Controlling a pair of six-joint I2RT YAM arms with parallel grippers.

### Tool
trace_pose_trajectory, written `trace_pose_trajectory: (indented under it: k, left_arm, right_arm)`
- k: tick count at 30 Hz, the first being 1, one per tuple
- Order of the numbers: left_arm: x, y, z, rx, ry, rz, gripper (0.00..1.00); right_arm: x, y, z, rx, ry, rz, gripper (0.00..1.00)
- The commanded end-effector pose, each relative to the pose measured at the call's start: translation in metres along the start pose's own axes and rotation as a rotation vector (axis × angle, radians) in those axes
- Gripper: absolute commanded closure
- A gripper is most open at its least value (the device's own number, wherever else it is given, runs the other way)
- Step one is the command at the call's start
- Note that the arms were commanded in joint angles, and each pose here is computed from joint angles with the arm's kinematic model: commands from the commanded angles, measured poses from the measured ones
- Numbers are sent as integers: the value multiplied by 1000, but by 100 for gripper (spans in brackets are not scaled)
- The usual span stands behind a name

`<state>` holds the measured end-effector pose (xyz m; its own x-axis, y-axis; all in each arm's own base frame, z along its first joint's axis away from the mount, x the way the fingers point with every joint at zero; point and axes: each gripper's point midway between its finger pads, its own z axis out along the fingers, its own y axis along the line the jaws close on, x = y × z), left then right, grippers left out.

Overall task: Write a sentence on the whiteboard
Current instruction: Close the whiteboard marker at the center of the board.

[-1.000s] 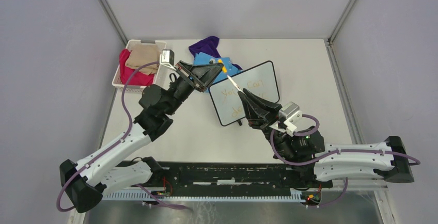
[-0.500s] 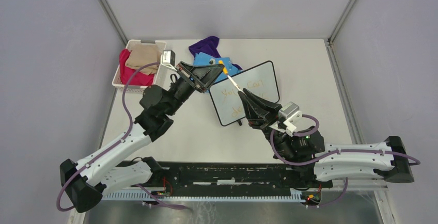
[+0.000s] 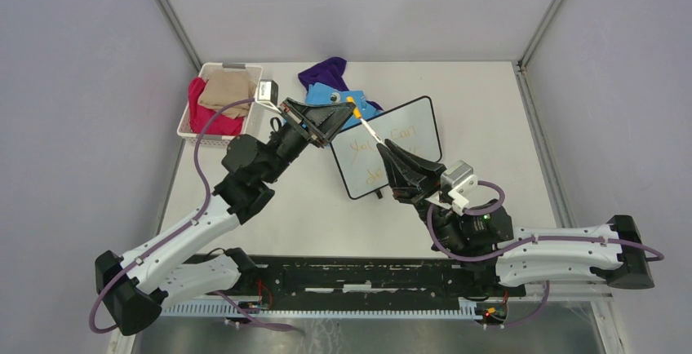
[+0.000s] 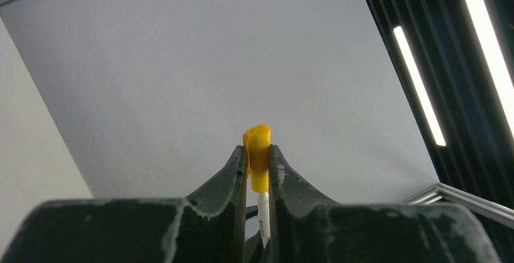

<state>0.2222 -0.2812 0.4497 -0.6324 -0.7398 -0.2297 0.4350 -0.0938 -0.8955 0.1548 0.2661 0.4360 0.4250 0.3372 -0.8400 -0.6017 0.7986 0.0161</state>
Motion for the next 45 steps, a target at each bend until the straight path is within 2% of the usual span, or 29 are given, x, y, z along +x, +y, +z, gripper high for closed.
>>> trace_pose_trajectory:
  k: [1, 45]
  left_arm:
    - [-5, -16, -1, 53, -24, -8, 98]
    - [-5, -30, -3, 74, -17, 15, 98]
  right_arm:
    - [-22, -8, 6, 38, -52, 44, 100]
    - [-23, -9, 9, 53, -50, 34, 100]
